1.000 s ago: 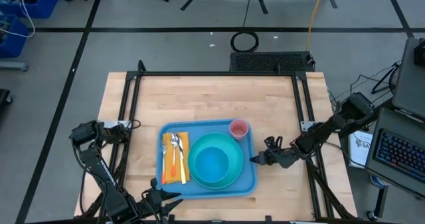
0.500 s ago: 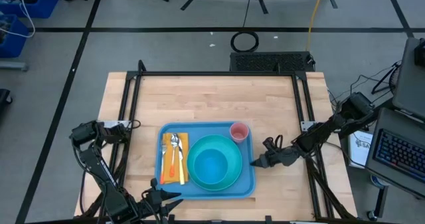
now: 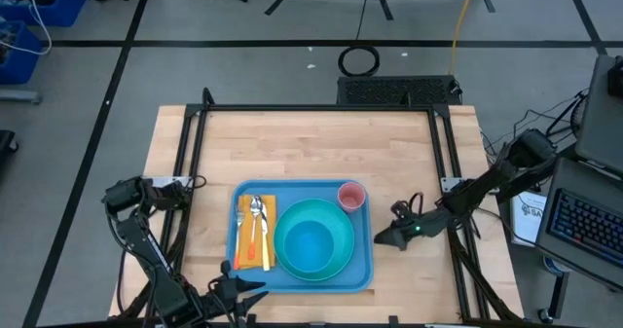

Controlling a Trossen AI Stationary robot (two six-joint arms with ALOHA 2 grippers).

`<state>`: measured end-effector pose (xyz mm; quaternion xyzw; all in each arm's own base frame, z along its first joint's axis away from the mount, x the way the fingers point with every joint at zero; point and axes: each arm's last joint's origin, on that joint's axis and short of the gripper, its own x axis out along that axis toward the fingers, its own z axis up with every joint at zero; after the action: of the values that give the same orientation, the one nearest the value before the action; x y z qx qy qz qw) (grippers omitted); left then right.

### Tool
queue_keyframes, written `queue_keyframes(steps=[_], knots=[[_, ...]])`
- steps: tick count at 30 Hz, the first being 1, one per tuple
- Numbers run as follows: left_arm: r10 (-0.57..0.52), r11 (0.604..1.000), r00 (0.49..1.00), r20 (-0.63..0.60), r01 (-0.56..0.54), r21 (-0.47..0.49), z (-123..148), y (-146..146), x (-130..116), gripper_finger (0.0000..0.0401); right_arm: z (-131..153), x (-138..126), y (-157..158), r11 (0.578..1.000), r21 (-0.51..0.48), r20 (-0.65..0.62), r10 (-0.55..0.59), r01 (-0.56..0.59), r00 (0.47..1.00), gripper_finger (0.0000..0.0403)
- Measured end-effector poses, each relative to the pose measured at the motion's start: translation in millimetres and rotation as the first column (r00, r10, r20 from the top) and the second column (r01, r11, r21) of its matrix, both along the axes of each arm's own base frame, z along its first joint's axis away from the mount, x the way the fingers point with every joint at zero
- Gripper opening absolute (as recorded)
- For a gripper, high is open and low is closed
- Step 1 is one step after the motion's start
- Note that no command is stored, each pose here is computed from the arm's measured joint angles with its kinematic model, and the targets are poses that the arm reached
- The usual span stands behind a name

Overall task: Set up tray
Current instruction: Return to Home Position

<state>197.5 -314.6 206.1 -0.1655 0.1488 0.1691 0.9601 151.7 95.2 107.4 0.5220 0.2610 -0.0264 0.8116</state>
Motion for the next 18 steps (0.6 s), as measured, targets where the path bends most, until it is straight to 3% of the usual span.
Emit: queue_keyframes(steps=[4,8,13,18], knots=[[-0.023,0.998,0.999,-0.043,0.025,0.049,-1,2,2,0.0104,13,2,4,0.998,-0.041,0.125,0.059,-0.054,0.990,0.0135],[-0.026,0.998,0.999,-0.043,0.029,0.052,0,2,5,0.0104,18,3,4,1.000,-0.019,0.167,0.020,-0.017,0.986,0.0124],[0.009,0.991,1.000,-0.015,-0.007,0.136,1,8,13,0.0104,32,6,6,0.975,-0.221,0.349,0.109,-0.031,0.931,0.0113],[0.052,0.987,0.996,-0.078,-0.039,0.154,1,29,45,0.0104,49,10,3,0.908,-0.416,0.508,0.200,0.035,0.838,0.0095]])
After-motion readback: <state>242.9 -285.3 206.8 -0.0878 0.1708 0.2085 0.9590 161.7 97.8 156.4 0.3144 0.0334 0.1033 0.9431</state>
